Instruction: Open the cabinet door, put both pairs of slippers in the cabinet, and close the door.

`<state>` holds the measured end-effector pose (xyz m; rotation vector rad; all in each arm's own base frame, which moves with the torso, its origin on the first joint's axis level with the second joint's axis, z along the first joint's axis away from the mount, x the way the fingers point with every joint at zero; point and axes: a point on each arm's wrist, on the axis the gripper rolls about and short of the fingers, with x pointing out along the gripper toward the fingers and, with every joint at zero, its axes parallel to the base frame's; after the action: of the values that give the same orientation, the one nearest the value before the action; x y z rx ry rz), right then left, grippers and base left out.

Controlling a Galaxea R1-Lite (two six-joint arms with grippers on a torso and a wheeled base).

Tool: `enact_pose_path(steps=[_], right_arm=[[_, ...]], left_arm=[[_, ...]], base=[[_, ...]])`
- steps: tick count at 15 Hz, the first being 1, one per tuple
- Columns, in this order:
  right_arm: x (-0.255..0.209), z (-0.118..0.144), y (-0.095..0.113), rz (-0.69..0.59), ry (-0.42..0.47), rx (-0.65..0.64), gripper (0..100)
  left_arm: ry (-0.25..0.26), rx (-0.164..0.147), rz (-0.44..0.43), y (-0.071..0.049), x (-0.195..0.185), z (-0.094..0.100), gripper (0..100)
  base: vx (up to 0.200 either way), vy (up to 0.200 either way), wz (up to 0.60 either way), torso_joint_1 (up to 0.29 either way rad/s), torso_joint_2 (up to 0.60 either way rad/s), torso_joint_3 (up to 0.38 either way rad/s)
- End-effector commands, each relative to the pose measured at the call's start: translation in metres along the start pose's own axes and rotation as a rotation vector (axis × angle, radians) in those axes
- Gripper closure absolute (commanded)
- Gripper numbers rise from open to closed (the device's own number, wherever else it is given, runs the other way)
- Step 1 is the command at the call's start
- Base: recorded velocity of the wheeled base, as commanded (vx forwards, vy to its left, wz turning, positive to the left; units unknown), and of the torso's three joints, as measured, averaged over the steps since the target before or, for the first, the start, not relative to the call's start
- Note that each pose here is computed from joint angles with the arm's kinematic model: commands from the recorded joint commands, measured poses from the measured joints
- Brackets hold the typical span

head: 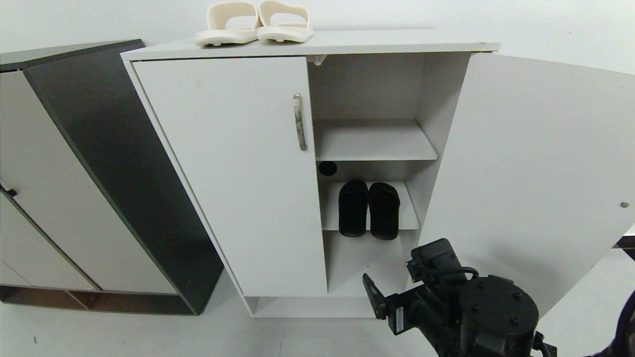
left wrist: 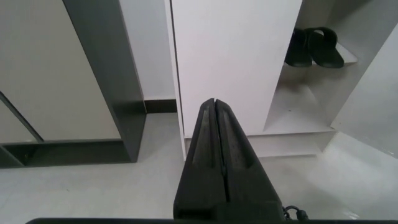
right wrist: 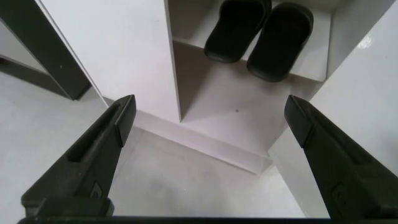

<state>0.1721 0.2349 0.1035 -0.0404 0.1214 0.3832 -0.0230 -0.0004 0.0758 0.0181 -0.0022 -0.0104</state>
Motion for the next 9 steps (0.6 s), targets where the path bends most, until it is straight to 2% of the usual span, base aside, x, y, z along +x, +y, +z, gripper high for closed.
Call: enact_pose_path(steps=[1, 9], right_arm=[[-0.0001, -0.0007, -0.0001, 0.000, 0.001, -0.001, 0], [0.0001, -0.0017, -0.0059, -0.016, -0.009, -0.013, 0]], left_arm=[[0.002, 0.000, 0.000, 0.0000, 0.0001, -0.0001, 100], [0.002, 0.000, 0.001, 0.0000, 0.0001, -0.0001, 100]], base=[[0.000, 0.000, 0.00, 0.000, 0.00, 0.000], [0.000, 0.200, 0.00, 0.004, 0.00, 0.006]])
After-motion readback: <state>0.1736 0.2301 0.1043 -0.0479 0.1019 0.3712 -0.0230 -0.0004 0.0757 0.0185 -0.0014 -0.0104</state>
